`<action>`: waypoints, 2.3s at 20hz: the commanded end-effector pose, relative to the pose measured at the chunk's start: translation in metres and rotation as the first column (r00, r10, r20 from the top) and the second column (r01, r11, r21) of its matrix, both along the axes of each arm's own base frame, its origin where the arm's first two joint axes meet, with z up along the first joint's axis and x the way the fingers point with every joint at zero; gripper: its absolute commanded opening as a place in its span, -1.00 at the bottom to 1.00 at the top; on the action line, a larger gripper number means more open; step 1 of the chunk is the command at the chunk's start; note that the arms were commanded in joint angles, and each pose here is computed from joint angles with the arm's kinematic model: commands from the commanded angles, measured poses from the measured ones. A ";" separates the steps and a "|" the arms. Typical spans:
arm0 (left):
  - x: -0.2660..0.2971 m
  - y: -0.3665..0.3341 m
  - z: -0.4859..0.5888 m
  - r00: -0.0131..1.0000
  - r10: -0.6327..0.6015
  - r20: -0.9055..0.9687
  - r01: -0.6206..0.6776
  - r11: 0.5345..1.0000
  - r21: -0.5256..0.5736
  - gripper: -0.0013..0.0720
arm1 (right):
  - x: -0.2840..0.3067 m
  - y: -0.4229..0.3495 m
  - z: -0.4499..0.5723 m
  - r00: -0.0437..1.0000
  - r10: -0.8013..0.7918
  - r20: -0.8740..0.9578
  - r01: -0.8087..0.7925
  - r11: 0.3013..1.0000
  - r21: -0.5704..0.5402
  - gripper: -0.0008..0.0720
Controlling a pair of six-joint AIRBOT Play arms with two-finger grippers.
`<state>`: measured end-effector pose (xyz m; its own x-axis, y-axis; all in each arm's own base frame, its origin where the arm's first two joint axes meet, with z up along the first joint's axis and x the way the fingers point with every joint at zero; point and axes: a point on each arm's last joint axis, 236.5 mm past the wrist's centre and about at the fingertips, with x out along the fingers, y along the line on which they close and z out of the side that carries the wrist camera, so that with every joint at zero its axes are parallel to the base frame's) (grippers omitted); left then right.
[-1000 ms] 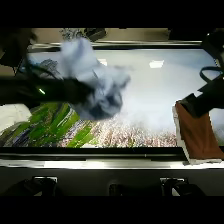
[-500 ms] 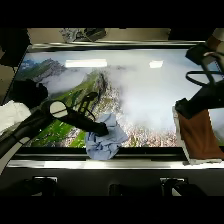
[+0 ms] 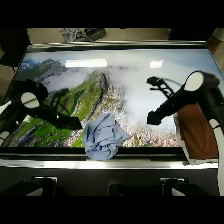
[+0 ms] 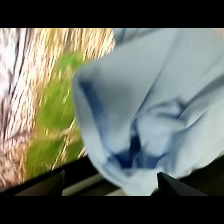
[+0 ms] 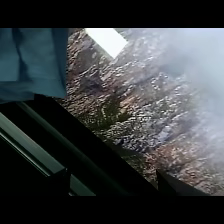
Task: Fold the shirts.
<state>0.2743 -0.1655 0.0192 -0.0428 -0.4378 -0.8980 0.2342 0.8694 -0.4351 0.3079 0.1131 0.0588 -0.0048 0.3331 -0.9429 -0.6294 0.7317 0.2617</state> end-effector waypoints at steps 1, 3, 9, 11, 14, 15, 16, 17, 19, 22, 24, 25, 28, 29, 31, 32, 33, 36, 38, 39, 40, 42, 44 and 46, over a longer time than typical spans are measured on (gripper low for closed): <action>-0.062 -0.014 -0.040 0.989 -0.034 -0.142 0.021 0.995 -0.094 0.98 | -0.038 0.034 -0.049 0.986 0.061 -0.152 -0.035 0.985 0.166 0.91; -0.087 -0.032 -0.062 0.983 -0.029 -0.184 0.001 0.989 -0.151 0.98 | -0.046 0.045 -0.066 0.983 0.038 -0.180 0.003 0.976 0.218 0.91; -0.091 -0.053 -0.093 0.992 0.016 -0.129 -0.035 0.988 -0.150 0.59 | -0.045 0.063 -0.087 0.982 -0.030 -0.184 0.084 0.952 0.296 0.91; -0.078 -0.053 -0.098 0.988 0.099 -0.121 -0.115 0.984 -0.136 -0.21 | -0.037 0.067 -0.093 0.983 -0.053 -0.174 0.105 0.947 0.304 0.91; -0.070 -0.053 -0.098 0.988 0.121 -0.096 -0.134 0.982 -0.137 -0.85 | -0.029 0.093 -0.108 0.985 -0.052 -0.163 0.104 0.939 0.328 0.91; -0.070 -0.053 -0.098 0.988 0.120 -0.097 -0.133 0.982 -0.137 -0.85 | -0.025 0.104 -0.117 0.987 -0.053 -0.150 0.099 0.940 0.326 0.91; -0.071 -0.053 -0.098 0.988 0.118 -0.101 -0.131 0.982 -0.136 -0.85 | -0.019 0.113 -0.127 0.990 -0.063 -0.125 0.100 0.943 0.317 0.91; -0.072 -0.053 -0.098 0.988 0.116 -0.104 -0.130 0.982 -0.136 -0.85 | -0.016 0.118 -0.135 0.992 -0.066 -0.112 0.098 0.947 0.307 0.85; -0.071 -0.053 -0.095 0.990 0.106 -0.090 -0.118 0.983 -0.142 -0.86 | -0.019 0.123 -0.144 0.987 -0.078 -0.141 0.118 0.948 0.297 0.11; -0.054 -0.049 -0.086 0.996 0.082 -0.025 -0.084 0.989 -0.124 -0.86 | -0.021 0.114 -0.140 0.993 -0.011 -0.118 0.042 0.964 0.263 -0.86; -0.027 -0.031 -0.067 0.996 0.040 0.076 -0.035 0.997 -0.065 -0.86 | 0.000 0.094 -0.120 0.997 0.073 0.023 -0.076 0.984 0.161 -0.86; -0.008 -0.018 -0.048 0.989 0.020 0.144 -0.017 1.000 -0.023 -0.86 | 0.018 0.080 -0.102 0.987 0.104 0.118 -0.115 0.989 0.088 -0.86; 0.062 0.025 0.055 0.907 0.043 0.418 -0.064 0.997 0.038 -0.86 | 0.093 0.029 0.019 0.847 0.142 0.512 -0.071 0.985 -0.156 -0.86; 0.085 0.037 0.110 0.839 0.082 0.538 -0.106 0.994 0.014 -0.86 | 0.110 0.013 0.074 0.759 0.136 0.636 -0.007 0.980 -0.200 -0.86; 0.107 0.059 0.227 0.657 0.158 0.738 -0.167 0.984 -0.062 -0.86 | 0.117 -0.015 0.193 0.535 0.104 0.838 0.124 0.972 -0.200 -0.86; 0.105 0.067 0.280 0.557 0.178 0.811 -0.176 0.980 -0.094 -0.86 | 0.107 -0.021 0.247 0.419 0.086 0.904 0.149 0.975 -0.162 -0.86; 0.096 0.073 0.333 0.451 0.191 0.872 -0.176 0.977 -0.123 -0.86 | 0.092 -0.025 0.289 0.322 0.060 0.945 0.161 0.980 -0.117 -0.86; 0.041 0.060 0.456 0.200 0.248 0.948 -0.068 0.969 -0.239 -0.86 | 0.030 -0.025 0.385 0.092 -0.088 0.992 0.111 0.991 0.078 -0.86; -0.004 0.039 0.516 0.087 0.315 0.945 0.078 0.944 -0.321 -0.86 | -0.015 -0.021 0.430 -0.028 -0.190 0.981 0.023 0.981 0.190 -0.86; -0.023 0.034 0.539 0.033 0.353 0.935 0.133 0.926 -0.354 -0.86 | -0.034 -0.022 0.449 -0.082 -0.229 0.970 -0.012 0.973 0.228 -0.86; -0.038 0.033 0.559 -0.021 0.394 0.919 0.171 0.907 -0.385 -0.86 | -0.052 -0.024 0.464 -0.131 -0.259 0.957 -0.039 0.966 0.256 -0.86; -0.053 0.036 0.570 -0.063 0.412 0.909 0.185 0.900 -0.395 -0.86 | -0.075 -0.032 0.477 -0.170 -0.292 0.941 -0.052 0.957 0.287 -0.86; -0.047 0.034 0.557 -0.020 0.397 0.918 0.172 0.906 -0.388 -0.86 | -0.080 -0.035 0.470 -0.141 -0.288 0.947 -0.039 0.958 0.285 -0.86; -0.028 0.033 0.528 0.077 0.382 0.921 0.125 0.913 -0.389 -0.86 | -0.072 -0.035 0.449 -0.061 -0.258 0.964 -0.003 0.966 0.259 -0.85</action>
<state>0.2440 -0.1304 0.5587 0.8288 -0.5396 0.1485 0.5553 0.8258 -0.0984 0.2459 0.0820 0.5155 0.9328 0.3149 0.1753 -0.2103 0.8705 -0.4449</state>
